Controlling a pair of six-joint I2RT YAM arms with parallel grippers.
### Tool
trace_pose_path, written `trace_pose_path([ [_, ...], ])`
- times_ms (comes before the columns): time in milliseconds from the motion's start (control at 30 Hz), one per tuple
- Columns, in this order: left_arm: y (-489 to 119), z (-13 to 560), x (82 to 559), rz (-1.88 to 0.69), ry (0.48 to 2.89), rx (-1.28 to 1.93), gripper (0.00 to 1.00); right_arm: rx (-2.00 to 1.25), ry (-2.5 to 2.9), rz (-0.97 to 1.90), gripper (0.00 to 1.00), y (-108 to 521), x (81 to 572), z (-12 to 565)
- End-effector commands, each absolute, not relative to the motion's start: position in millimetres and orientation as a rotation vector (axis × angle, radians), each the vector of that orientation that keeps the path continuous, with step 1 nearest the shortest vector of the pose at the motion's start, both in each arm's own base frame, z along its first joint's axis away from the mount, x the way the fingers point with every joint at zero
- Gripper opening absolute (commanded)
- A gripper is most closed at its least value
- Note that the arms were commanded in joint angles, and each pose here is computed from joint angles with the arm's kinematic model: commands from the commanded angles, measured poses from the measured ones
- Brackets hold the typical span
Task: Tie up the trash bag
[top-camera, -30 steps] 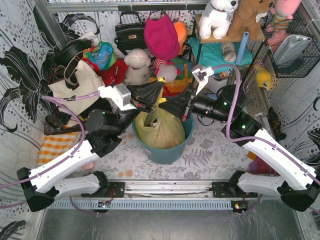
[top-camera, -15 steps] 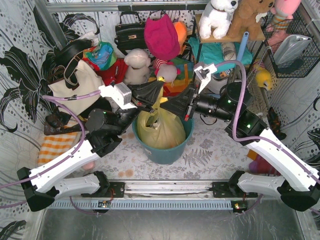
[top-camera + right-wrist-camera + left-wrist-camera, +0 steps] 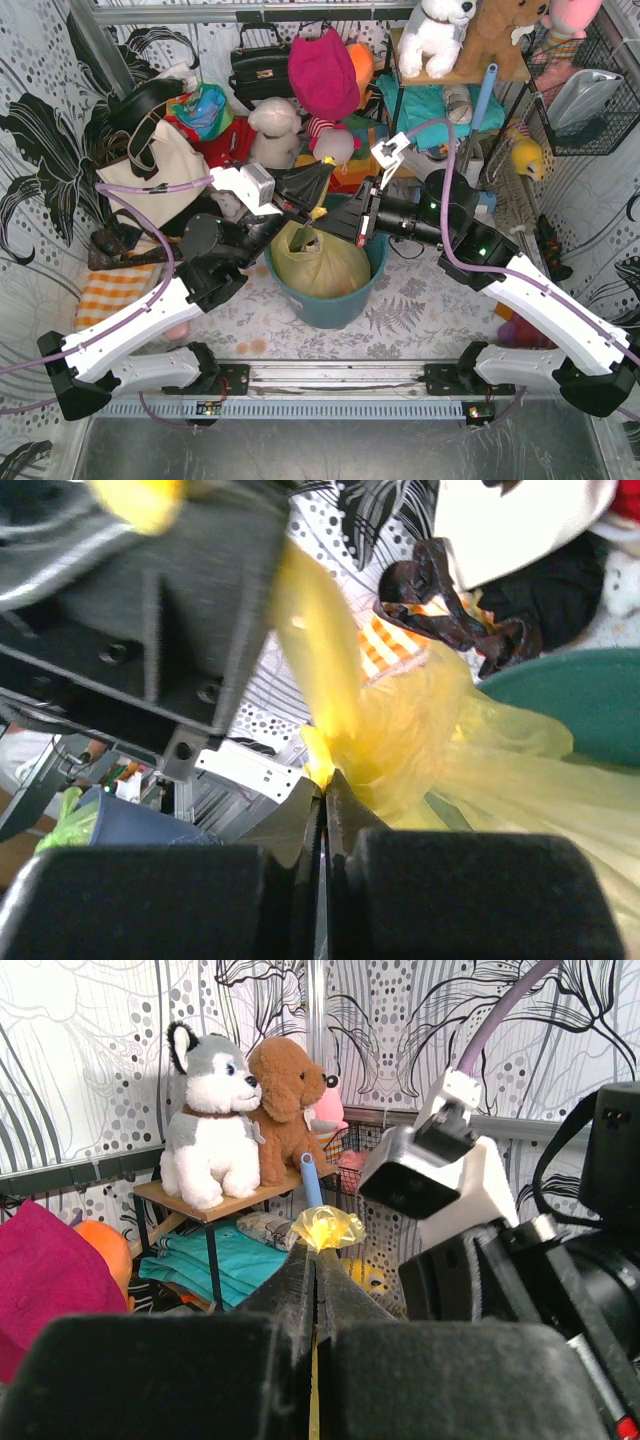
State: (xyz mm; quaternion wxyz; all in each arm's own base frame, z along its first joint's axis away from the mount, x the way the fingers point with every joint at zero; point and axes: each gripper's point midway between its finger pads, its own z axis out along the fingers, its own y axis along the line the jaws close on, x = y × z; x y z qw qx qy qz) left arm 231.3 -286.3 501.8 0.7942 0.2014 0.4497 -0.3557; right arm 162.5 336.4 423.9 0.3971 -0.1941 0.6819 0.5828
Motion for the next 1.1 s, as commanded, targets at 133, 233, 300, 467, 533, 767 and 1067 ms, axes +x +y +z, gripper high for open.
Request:
trace_pose_path([
  [133,-276,523,228,-0.769,0.920,0.393,0.00,-0.327,1.804,1.443,0.00,335,172,412],
  [233,-277,522,228,-0.768,0.924,0.394,0.00,-0.331,1.818,1.452,0.00,341,166,412],
  [300,-276,522,228,-0.767,0.925,0.395,0.00,-0.318,1.831,1.448,0.00,344,163,411],
  [467,-275,522,228,-0.761,0.928,0.391,0.00,-0.286,1.851,1.436,0.00,348,158,411],
  [533,-275,522,228,-0.761,0.927,0.394,0.00,-0.270,1.874,1.426,0.00,349,157,409],
  [767,-275,522,228,-0.760,0.927,0.394,0.00,-0.205,1.908,1.406,0.00,351,157,405],
  [1067,-274,516,227,-0.767,0.934,0.393,0.00,-0.078,1.912,1.331,0.00,367,171,389],
])
